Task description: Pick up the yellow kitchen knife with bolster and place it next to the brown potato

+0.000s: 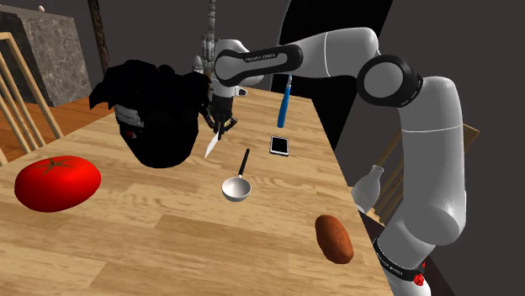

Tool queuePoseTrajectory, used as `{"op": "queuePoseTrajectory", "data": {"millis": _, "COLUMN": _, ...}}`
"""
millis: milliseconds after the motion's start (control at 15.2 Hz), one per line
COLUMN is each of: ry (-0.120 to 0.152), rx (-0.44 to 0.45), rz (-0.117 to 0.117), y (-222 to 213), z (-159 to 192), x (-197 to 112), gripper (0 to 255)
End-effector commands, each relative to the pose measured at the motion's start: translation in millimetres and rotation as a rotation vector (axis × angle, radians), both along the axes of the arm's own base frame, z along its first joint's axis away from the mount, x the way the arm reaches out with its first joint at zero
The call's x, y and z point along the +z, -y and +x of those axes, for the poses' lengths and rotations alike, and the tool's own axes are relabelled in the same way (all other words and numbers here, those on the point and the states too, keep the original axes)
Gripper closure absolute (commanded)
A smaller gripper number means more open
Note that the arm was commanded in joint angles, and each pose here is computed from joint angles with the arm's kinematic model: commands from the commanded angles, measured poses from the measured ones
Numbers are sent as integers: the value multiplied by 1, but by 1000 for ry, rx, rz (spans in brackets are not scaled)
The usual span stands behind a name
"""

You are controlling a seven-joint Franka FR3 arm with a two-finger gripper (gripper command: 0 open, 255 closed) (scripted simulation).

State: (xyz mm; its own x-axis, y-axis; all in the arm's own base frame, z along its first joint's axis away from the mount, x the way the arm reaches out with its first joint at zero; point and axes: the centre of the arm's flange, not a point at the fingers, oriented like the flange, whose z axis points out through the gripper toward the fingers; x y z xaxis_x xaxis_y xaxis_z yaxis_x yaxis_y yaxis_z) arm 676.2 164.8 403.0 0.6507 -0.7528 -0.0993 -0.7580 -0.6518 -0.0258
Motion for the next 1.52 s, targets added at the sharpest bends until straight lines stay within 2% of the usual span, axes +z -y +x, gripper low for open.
{"op": "queuePoseTrajectory", "data": {"millis": 0, "ry": 0, "rx": 0, "rz": 0, "y": 0, "z": 0, "x": 0, "gripper": 255}}
{"op": "queuePoseTrajectory", "data": {"millis": 132, "ry": 0, "rx": 0, "rz": 0, "y": 0, "z": 0, "x": 0, "gripper": 255}}
{"op": "queuePoseTrajectory", "data": {"millis": 1452, "ry": 0, "rx": 0, "rz": 0, "y": 0, "z": 0, "x": 105, "gripper": 255}}
